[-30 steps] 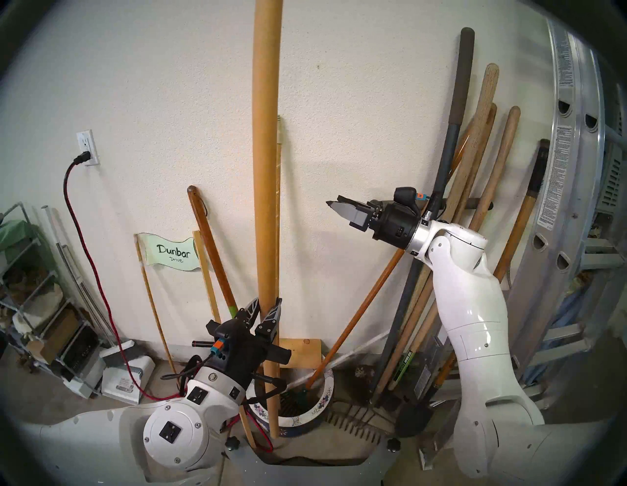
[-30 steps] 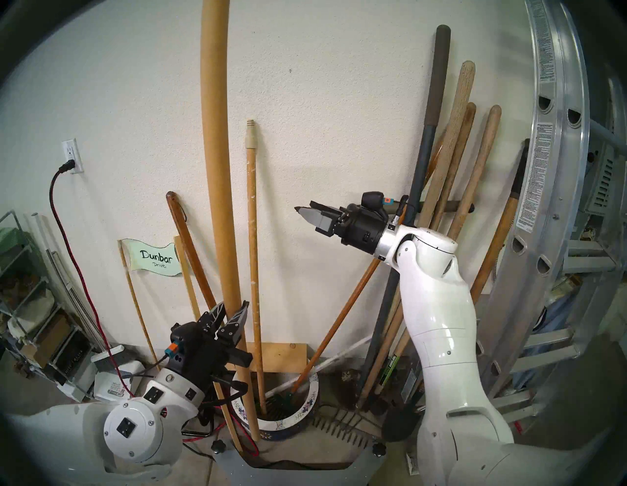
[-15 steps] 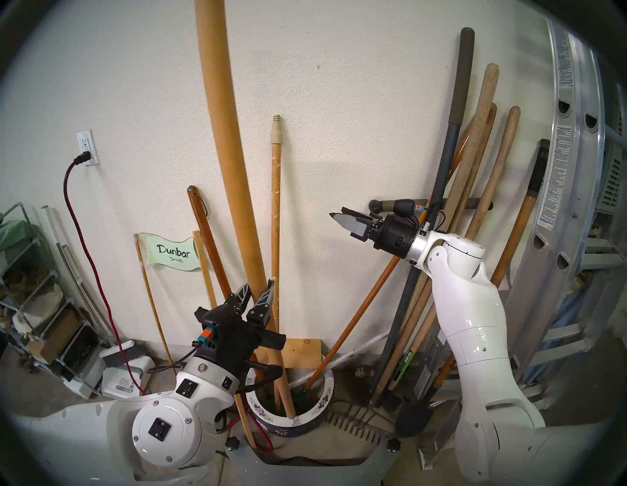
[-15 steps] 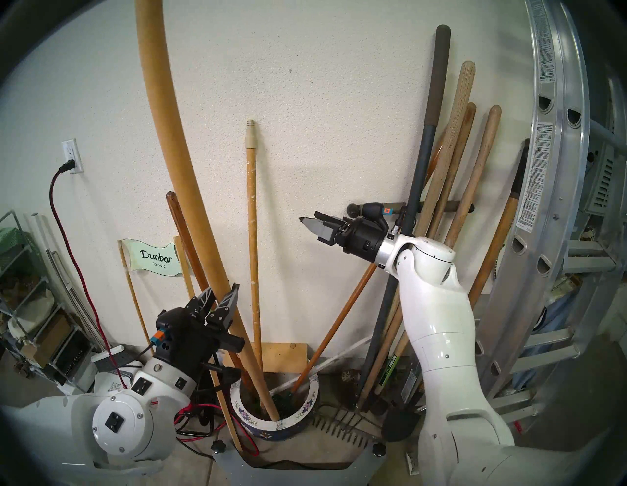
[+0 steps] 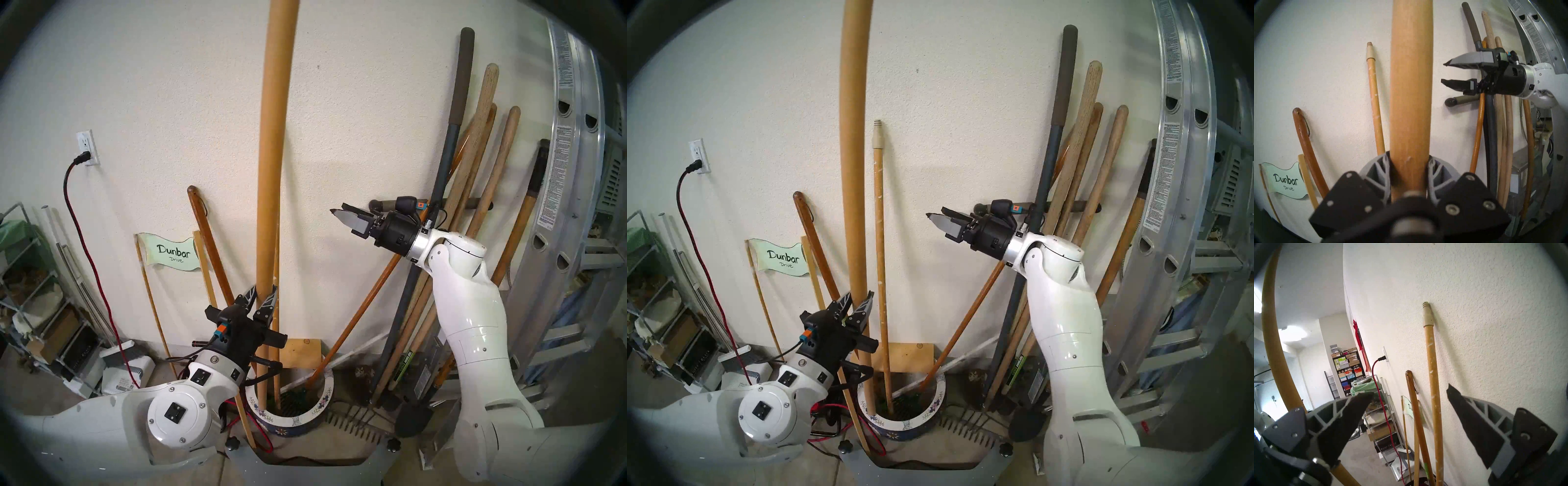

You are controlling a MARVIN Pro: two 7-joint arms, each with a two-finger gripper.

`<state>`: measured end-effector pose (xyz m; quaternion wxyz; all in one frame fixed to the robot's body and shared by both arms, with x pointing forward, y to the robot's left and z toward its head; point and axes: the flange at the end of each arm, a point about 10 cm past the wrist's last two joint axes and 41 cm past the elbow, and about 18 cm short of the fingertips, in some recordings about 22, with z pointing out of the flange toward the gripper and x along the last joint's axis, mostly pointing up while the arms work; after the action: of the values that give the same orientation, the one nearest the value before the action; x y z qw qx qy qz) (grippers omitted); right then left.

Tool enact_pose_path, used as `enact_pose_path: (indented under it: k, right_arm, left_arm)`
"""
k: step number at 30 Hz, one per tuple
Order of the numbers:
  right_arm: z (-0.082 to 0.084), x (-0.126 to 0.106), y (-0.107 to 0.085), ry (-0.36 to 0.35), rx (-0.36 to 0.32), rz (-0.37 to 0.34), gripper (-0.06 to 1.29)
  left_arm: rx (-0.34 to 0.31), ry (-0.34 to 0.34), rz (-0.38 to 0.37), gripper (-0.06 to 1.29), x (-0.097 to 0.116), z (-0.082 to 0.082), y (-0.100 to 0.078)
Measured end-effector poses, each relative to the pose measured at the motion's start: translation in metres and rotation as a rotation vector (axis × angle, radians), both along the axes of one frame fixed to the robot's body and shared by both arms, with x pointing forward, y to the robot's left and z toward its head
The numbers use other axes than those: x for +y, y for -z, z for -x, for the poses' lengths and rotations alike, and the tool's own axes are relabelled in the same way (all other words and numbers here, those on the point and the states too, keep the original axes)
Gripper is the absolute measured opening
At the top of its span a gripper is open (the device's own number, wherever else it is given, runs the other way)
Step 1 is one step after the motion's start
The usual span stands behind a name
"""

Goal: Put wooden sticks into the pot

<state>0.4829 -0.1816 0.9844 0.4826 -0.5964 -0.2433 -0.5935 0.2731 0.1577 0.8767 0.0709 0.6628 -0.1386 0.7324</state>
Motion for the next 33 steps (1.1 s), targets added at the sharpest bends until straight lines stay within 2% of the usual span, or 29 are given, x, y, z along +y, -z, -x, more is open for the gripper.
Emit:
enact_pose_path:
  k: [9, 20, 24, 27, 32, 33]
  right_arm:
    - [0.002, -0.001, -0.001, 0.017, -0.003, -0.002, 1.22]
    - [0.004, -0.002, 0.001, 0.030, 0.002, -0.007, 1.22]
    - [0.004, -0.002, 0.001, 0.029, 0.002, -0.011, 1.22]
    - [0.004, -0.003, 0.001, 0.027, -0.001, -0.013, 1.22]
    - [0.004, -0.005, -0.001, 0.028, -0.006, -0.016, 1.22]
    - [0.004, -0.006, -0.002, 0.028, -0.008, -0.016, 1.22]
  left_arm:
    - [-0.036, 0.004, 0.045, 0.30, -0.007, -0.007, 0.006]
    - [-0.096, -0.030, 0.084, 0.30, -0.004, -0.008, -0.017]
    - [-0.105, -0.030, 0.085, 0.30, -0.006, -0.008, -0.017]
    - [-0.105, -0.025, 0.081, 0.30, -0.009, -0.010, -0.012]
    - [-0.089, -0.016, 0.072, 0.30, -0.016, -0.014, 0.007]
    - [-0.083, -0.014, 0.073, 0.30, -0.018, -0.016, 0.016]
